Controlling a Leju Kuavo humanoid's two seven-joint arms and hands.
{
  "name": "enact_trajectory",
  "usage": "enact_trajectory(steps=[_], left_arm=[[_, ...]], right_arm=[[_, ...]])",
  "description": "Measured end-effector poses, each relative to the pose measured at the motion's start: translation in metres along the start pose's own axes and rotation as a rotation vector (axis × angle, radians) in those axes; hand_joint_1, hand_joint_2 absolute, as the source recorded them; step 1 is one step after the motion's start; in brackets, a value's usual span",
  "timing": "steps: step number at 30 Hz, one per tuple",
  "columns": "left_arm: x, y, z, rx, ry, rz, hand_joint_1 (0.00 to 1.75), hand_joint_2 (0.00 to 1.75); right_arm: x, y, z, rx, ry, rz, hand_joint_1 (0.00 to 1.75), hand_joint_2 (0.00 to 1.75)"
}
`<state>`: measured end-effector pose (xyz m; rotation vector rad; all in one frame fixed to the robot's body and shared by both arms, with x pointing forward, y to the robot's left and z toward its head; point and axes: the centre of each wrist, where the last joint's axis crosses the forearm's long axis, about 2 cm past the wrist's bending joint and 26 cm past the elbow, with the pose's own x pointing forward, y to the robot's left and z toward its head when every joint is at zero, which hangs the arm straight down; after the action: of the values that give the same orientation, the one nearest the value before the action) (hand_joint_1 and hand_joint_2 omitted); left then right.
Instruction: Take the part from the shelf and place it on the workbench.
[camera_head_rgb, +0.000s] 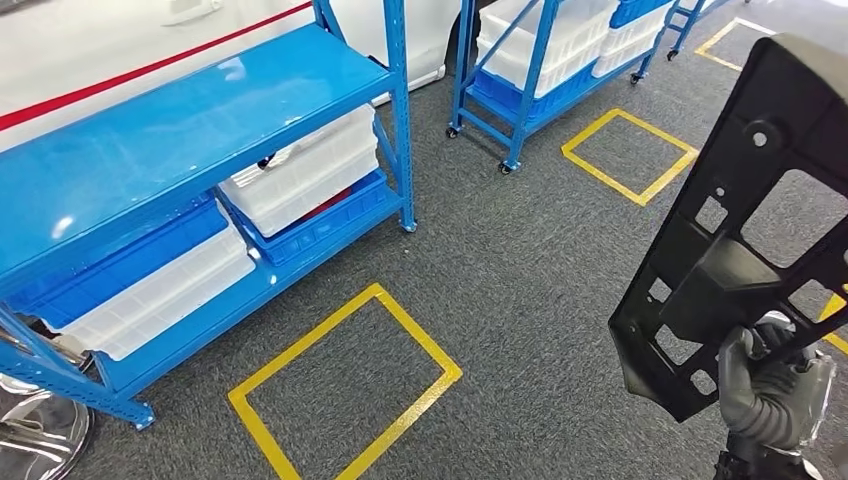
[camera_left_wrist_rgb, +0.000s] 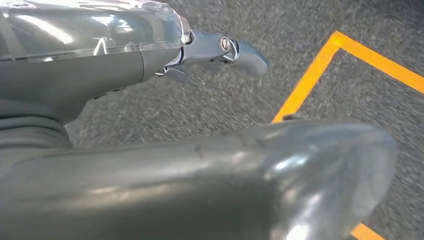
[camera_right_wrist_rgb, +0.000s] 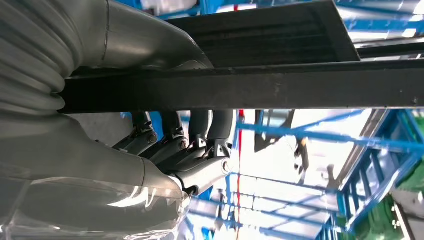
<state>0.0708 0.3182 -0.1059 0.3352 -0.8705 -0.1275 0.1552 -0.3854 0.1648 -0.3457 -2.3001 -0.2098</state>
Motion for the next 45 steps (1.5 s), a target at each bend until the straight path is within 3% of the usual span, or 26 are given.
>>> enact_trajectory(steps=[5, 15, 21, 32, 40, 45], left_arm=[[-0.007, 0.002, 0.005, -0.029, 0.092, 0.008, 0.00, 0.00], [-0.023, -0.009, 0.023, -0.221, 0.435, 0.068, 0.00, 0.00], [-0.027, -0.011, 0.028, -0.232, 0.458, 0.074, 0.00, 0.00], [-0.028, 0.007, 0.021, -0.129, 0.369, 0.091, 0.00, 0.00], [-0.031, 0.002, 0.026, -0.139, 0.495, 0.168, 0.00, 0.00], [-0.028, -0.004, 0.026, -0.171, 0.674, 0.365, 0.00, 0.00]], right_arm=[[0.001, 0.000, -0.004, -0.003, -0.018, 0.006, 1.75, 1.75], [0.000, 0.001, -0.015, -0.005, -0.066, 0.043, 1.75, 1.75], [0.003, -0.002, -0.014, 0.004, -0.073, 0.064, 1.75, 1.75], [0.004, -0.002, -0.014, 0.077, -0.083, 0.084, 1.75, 1.75], [-0.001, 0.000, -0.020, 0.067, -0.091, 0.060, 1.75, 1.75], [-0.005, 0.003, -0.026, 0.083, -0.098, 0.041, 1.75, 1.75]])
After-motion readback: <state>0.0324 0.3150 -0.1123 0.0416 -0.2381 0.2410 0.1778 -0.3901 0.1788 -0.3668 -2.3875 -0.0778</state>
